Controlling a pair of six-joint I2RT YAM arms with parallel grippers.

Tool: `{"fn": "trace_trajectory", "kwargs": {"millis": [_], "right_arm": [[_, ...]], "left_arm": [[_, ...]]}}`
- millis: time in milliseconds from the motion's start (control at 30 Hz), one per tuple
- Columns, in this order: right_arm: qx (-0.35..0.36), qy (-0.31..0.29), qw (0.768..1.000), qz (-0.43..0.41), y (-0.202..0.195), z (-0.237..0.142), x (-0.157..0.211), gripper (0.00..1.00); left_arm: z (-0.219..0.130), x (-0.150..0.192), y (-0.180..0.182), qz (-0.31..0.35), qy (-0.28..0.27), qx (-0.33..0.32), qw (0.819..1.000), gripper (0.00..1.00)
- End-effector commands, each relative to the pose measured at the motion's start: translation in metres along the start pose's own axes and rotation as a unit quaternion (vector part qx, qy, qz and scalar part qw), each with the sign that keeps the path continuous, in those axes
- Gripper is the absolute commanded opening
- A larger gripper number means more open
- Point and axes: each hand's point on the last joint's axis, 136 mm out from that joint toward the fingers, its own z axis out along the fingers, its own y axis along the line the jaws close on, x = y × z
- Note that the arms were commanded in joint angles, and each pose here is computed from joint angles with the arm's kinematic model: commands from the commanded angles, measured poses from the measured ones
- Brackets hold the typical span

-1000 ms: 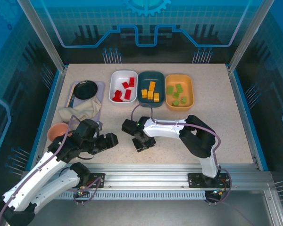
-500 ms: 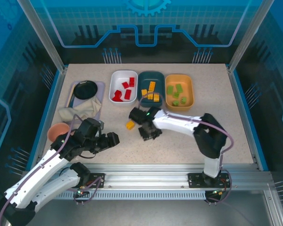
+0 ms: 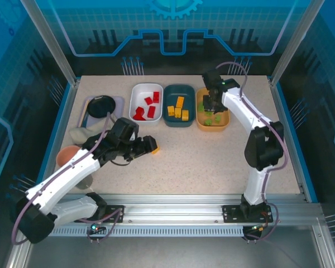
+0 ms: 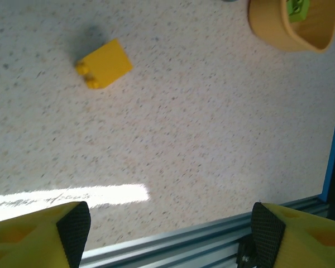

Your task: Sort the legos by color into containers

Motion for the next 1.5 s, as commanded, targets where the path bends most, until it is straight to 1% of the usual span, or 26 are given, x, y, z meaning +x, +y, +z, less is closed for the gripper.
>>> {"fn": "trace_trajectory", "kwargs": {"millis": [0,100,233,267,367,567,700,867,1100,1200,1367,1467], "right_arm": [[0.052,0.028,0.998,-0.015,-0.015,0.027,-0.007,0.28],[0.084,0.034,0.996,-0.005,-0.025,0.046,-0.019,0.28],[0.100,0.050,0.994,0.005,-0.031,0.069,-0.028,0.29],[0.107,0.064,0.992,0.002,-0.031,0.082,-0.025,0.29],[0.112,0.077,0.991,0.000,-0.033,0.100,-0.024,0.29],[0.138,0.098,0.986,0.012,-0.048,0.116,-0.020,0.29],[0.141,0.101,0.985,0.015,-0.049,0.119,-0.016,0.29],[0.138,0.110,0.984,0.020,-0.047,0.124,-0.010,0.31],[0.136,0.118,0.983,0.026,-0.045,0.124,-0.006,0.33],[0.134,0.117,0.984,0.028,-0.044,0.122,-0.006,0.38],[0.130,0.103,0.986,0.029,-0.041,0.110,-0.013,0.50],[0.123,0.086,0.988,0.031,-0.038,0.097,-0.021,0.53]], "left_arm": [[0.002,-0.018,-0.029,0.028,-0.017,0.031,0.999,0.80],[0.010,-0.025,-0.036,0.032,-0.017,0.028,0.999,0.79],[0.021,-0.033,-0.042,0.033,-0.016,0.026,0.999,0.79],[0.024,-0.035,-0.044,0.032,-0.014,0.026,0.999,0.80],[0.029,-0.040,-0.046,0.029,-0.013,0.025,0.999,0.80],[0.034,-0.047,-0.054,0.026,-0.010,0.040,0.999,0.79],[0.036,-0.052,-0.065,0.018,-0.012,0.061,0.998,0.79],[0.030,-0.067,-0.083,0.022,-0.033,0.087,0.995,0.80],[0.022,-0.084,-0.090,0.023,-0.068,0.082,0.994,0.80],[0.017,-0.089,-0.086,0.018,-0.085,0.073,0.994,0.80],[0.012,-0.090,-0.083,0.014,-0.097,0.069,0.993,0.81],[0.011,-0.088,-0.077,0.011,-0.095,0.059,0.994,0.81]]}}
